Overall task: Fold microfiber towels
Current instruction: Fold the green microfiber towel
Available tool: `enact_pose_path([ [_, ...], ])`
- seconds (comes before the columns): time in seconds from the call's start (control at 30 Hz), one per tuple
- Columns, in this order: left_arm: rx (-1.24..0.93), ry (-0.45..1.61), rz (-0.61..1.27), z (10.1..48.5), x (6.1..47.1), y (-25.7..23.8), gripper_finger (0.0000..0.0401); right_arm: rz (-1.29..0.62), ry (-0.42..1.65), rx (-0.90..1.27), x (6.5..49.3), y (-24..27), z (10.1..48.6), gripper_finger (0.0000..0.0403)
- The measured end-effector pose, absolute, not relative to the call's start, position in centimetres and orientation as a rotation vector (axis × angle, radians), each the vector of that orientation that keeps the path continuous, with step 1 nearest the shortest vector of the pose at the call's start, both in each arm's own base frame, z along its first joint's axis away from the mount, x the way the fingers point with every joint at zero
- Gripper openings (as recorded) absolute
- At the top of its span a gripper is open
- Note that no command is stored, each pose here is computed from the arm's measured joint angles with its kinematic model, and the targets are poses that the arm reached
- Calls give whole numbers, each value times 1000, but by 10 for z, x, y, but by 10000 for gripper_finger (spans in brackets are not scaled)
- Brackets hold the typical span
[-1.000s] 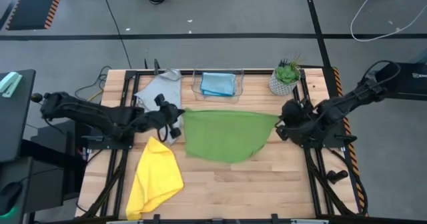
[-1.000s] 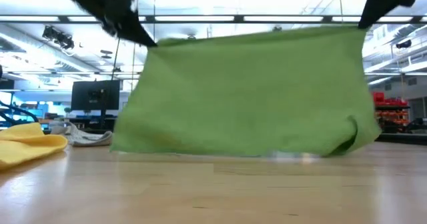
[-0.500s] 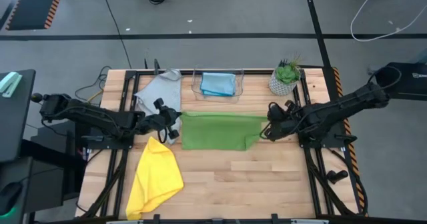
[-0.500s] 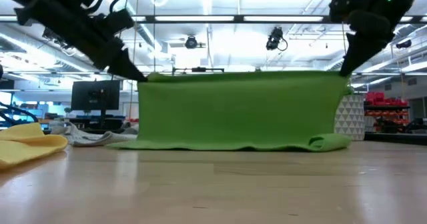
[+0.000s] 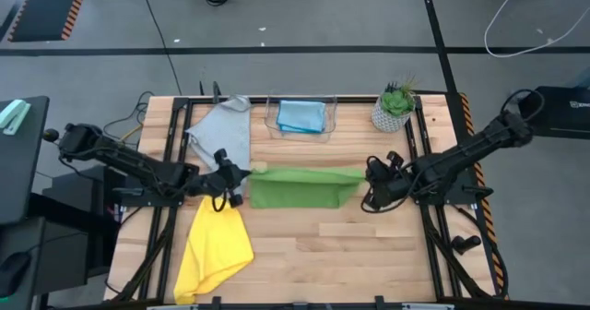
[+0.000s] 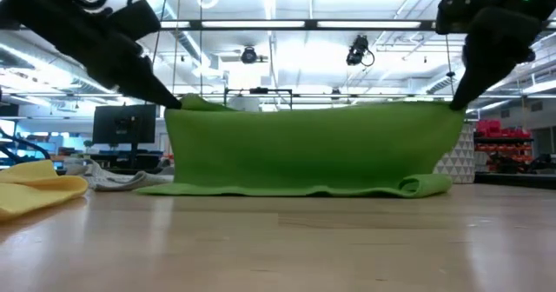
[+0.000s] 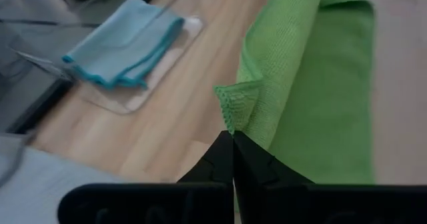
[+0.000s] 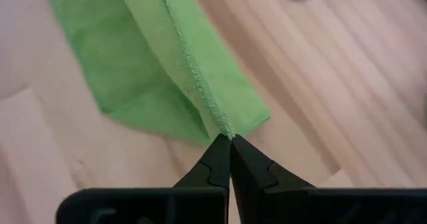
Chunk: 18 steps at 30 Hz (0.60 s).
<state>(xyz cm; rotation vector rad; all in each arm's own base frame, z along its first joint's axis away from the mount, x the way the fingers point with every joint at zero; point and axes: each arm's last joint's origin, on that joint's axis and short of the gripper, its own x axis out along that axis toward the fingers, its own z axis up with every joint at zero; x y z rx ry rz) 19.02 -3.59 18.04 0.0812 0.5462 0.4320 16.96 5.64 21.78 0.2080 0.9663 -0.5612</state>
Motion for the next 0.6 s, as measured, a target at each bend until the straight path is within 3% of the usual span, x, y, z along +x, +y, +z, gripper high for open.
enact_pose_path([
  [0.43,-52,476,235,188,178,-84,4,-348,964,323,161,110,221,11],
  [0.6,69,418,434,194,182,-73,3,-423,843,278,167,108,230,11],
])
